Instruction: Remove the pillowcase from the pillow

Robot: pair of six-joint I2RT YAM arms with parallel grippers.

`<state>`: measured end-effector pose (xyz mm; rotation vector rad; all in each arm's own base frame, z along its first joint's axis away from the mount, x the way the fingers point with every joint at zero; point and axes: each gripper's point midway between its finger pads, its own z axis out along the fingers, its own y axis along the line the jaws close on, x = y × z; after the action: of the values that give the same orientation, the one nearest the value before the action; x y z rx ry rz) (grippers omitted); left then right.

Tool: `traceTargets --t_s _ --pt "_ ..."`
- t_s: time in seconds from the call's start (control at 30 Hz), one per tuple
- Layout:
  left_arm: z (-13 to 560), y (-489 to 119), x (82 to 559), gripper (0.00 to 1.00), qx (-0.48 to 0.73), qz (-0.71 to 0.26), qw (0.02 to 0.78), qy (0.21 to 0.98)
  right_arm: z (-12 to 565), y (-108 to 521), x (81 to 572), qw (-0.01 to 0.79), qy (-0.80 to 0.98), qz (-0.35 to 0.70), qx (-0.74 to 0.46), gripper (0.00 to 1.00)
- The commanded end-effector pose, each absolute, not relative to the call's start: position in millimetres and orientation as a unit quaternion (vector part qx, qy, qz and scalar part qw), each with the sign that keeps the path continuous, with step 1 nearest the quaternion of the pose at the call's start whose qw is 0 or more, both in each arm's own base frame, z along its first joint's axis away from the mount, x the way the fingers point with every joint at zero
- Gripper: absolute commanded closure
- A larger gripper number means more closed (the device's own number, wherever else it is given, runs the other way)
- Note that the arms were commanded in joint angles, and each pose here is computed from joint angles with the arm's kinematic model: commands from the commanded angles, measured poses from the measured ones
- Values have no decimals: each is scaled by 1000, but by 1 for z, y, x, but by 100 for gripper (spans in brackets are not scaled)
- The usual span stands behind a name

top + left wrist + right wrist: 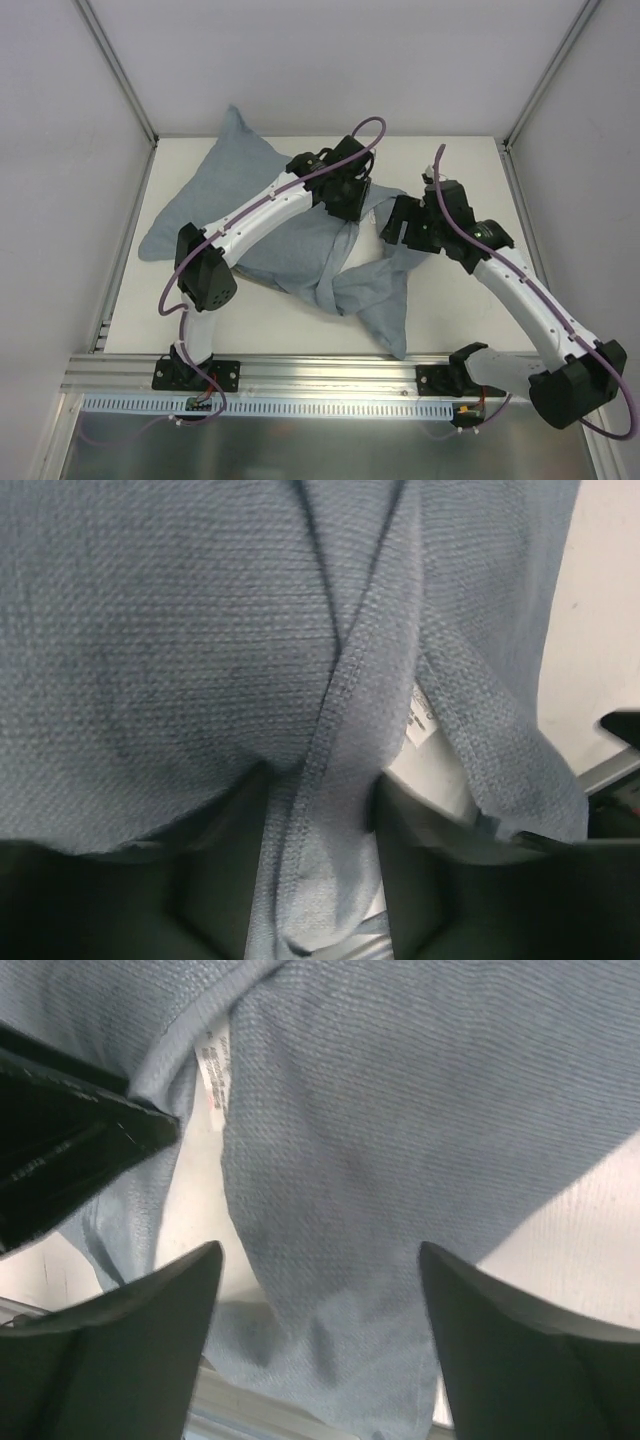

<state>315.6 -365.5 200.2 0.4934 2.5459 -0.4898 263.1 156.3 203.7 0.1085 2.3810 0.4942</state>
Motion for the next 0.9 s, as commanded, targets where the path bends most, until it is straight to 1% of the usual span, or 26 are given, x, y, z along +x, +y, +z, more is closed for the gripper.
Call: traceTargets --t_s 0.0,0.07,0.1,0.13,0.17,0.2,0.27,0.3,0.37,0.4,0.43,0.47,0.5,0.53,0.6,0.67,0.73,0.83,0.87 --pt "202 -358 328 77 170 -162 259 937 211 176 283 352 909 223 36 22" --pt "202 -355 328 98 154 -171 250 941 199 181 291 337 915 220 37 32" --pt "209 -350 331 100 143 -178 253 940 198 179 295 336 916 216 41 57" --pt "212 -347 329 100 135 -182 252 941 197 175 299 337 916 210 46 70" --pt "215 -344 330 100 132 -183 254 940 200 172 303 342 915 209 52 91" --pt "227 -338 331 100 126 -189 265 937 205 160 309 352 911 204 67 98" --pt "231 -323 331 100 110 -182 271 939 213 142 314 368 905 198 86 99" --pt "247 -306 334 100 93 -186 287 935 220 121 316 384 896 192 111 99" --pt "249 -282 333 100 60 -185 284 939 221 100 315 397 891 179 127 99" --pt "270 -266 327 100 44 -199 302 931 217 80 311 404 888 164 150 99" --pt "263 -237 331 100 9 -186 299 936 211 70 308 403 888 154 161 99" --pt "283 -222 323 100 -11 -208 317 925 206 59 305 402 887 148 175 99" --pt "286 -209 324 100 -28 -210 324 922 200 58 301 397 888 150 179 99" --pt "275 -186 328 100 -60 -200 321 924 184 58 296 379 894 149 184 100" --pt "281 -176 329 100 -70 -214 335 915 173 68 295 362 896 176 188 99" --pt "276 -175 330 100 -67 -214 327 918 161 79 294 347 896 204 189 99" --pt "271 -188 328 100 -58 -239 301 921 158 86 294 339 896 213 191 99" --pt "270 -199 331 100 -45 -249 292 922 163 90 294 342 896 217 182 99" --pt "270 -201 333 93 -40 -250 292 922 168 91 294 347 894 220 178 99"
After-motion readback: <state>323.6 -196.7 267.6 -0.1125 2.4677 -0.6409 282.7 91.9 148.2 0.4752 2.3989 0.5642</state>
